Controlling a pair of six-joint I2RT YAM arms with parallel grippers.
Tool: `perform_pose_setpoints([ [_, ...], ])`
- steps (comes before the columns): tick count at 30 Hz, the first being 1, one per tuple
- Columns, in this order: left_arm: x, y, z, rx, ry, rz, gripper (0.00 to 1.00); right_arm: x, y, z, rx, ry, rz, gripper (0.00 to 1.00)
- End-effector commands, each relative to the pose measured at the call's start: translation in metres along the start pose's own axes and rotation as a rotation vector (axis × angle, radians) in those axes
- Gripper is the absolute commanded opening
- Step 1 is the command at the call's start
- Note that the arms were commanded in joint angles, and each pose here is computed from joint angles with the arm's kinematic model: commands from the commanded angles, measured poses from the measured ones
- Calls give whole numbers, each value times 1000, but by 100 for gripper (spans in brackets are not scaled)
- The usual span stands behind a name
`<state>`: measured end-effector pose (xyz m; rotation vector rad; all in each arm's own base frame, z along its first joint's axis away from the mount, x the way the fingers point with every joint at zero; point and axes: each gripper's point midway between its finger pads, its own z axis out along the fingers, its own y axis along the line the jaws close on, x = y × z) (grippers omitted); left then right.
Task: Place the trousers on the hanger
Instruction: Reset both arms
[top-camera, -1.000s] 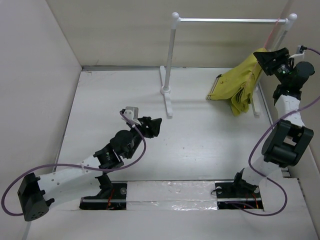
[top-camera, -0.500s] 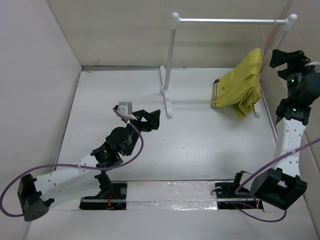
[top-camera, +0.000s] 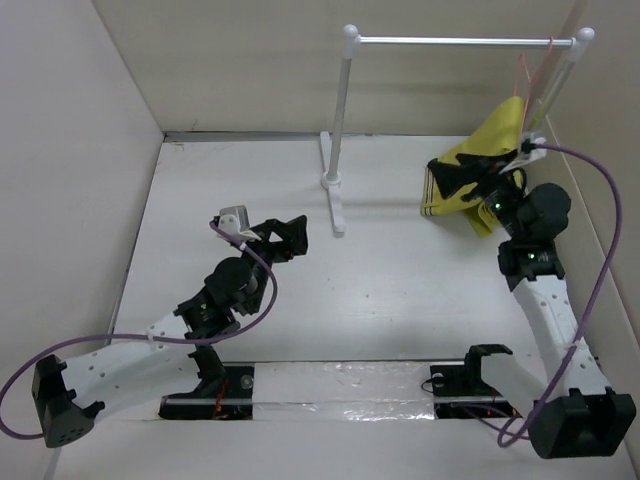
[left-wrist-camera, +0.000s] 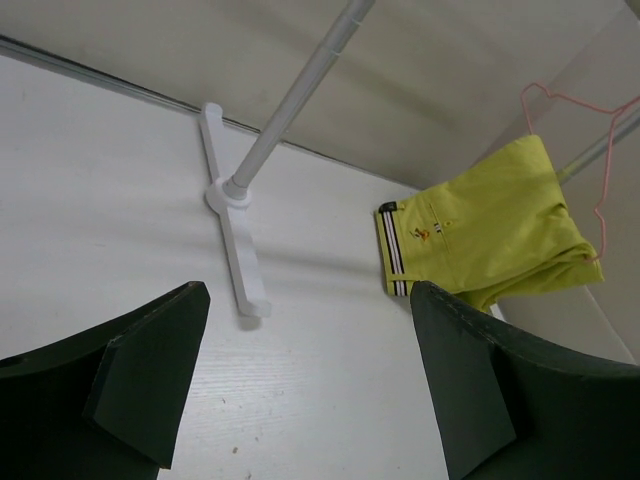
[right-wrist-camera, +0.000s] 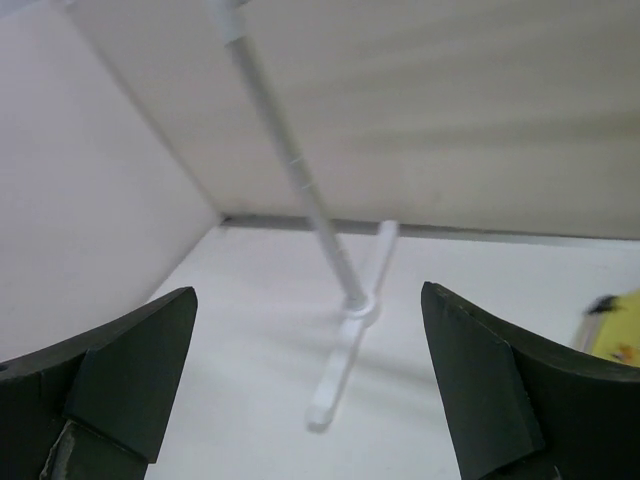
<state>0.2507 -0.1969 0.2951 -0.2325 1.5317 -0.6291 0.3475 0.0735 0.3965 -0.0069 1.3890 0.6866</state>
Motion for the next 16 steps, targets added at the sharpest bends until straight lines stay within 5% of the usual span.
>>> perform_pose_setpoints([
  [1,-8,16,-7,-59,-38,-52,81,45,52,-9,-192,85,-92,100],
  [8,42,51,-22,-126,74,-76,81,186,49,-56,-167,394,-145,100],
  [16,49,51,-19,-124,80,-58,81,182,36,-66,-74,346,-162,100],
])
